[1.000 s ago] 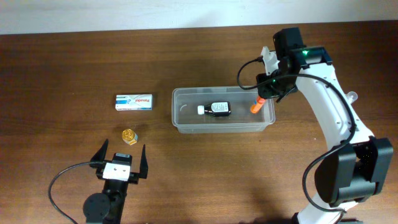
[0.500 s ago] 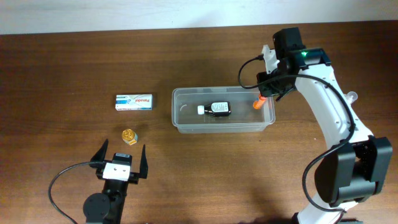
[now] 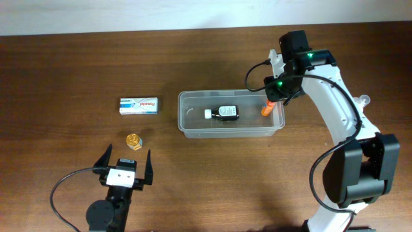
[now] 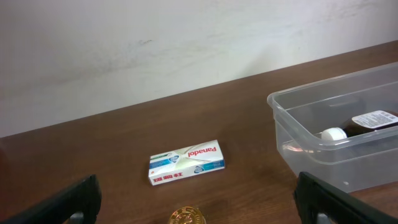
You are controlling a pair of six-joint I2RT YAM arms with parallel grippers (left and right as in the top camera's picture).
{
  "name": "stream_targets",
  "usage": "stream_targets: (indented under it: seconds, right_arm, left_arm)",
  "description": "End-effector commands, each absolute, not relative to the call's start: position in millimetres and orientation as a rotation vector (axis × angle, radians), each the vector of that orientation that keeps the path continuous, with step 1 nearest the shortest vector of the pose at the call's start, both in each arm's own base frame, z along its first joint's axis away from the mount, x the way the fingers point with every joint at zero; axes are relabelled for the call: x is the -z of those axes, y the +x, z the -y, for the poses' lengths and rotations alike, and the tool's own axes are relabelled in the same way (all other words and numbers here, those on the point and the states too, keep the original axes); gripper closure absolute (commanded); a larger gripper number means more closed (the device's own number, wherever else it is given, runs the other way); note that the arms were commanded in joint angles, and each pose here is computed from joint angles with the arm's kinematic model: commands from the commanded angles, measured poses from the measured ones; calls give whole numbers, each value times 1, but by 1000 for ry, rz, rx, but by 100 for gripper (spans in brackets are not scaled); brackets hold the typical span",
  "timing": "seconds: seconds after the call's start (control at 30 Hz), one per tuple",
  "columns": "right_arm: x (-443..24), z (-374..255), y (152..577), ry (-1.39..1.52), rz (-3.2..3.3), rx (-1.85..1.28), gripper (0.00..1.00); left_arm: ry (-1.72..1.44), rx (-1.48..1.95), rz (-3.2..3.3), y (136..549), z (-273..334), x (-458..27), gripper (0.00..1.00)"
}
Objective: Pack container
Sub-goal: 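Carry the orange tube into the container's right end and release, then move the right gripper to the white spray bottle and grasp it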
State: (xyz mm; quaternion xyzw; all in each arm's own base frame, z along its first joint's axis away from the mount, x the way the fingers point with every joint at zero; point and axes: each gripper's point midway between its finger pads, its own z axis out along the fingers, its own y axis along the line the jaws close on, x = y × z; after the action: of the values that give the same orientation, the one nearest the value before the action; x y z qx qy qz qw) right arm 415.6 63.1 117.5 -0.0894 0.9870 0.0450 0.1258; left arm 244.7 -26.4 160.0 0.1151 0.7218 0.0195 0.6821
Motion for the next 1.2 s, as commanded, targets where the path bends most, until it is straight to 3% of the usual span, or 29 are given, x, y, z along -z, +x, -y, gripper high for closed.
stream_targets:
  seconds: [0.0,0.13,0.3,0.5,0.73,0.8,1.0,1.17]
  right_arm:
    - [-109,-64,414,-263,-2896,-114,67]
    - [-111,-64,416,-263,-2891,-114,66]
    - [-127,-65,421,-262,-2869,-116,56]
    - [-183,-59,428,-248,-2801,-75,48]
    - [-269,17,412,18,-2711,241,20]
    - [-279,37,401,57,-2715,272,17]
    - [-277,97,363,208,-2812,278,7]
    - [-264,122,355,192,-2848,158,7]
  left_arm:
    - [285,-41,-1616,244,30,-159,1]
    - [285,-41,-1616,244,30,-159,1]
    - [285,-41,-1616,244,30,-159,1]
    - [285,-41,-1616,244,30,-159,0]
    - [285,-41,-1616,244,30,-159,1]
    - [285,-41,-1616,244,30,-159,1]
    - [285,-41,-1616,244,30,-159,1]
    - [285,-41,-1616,244,30,-159,1]
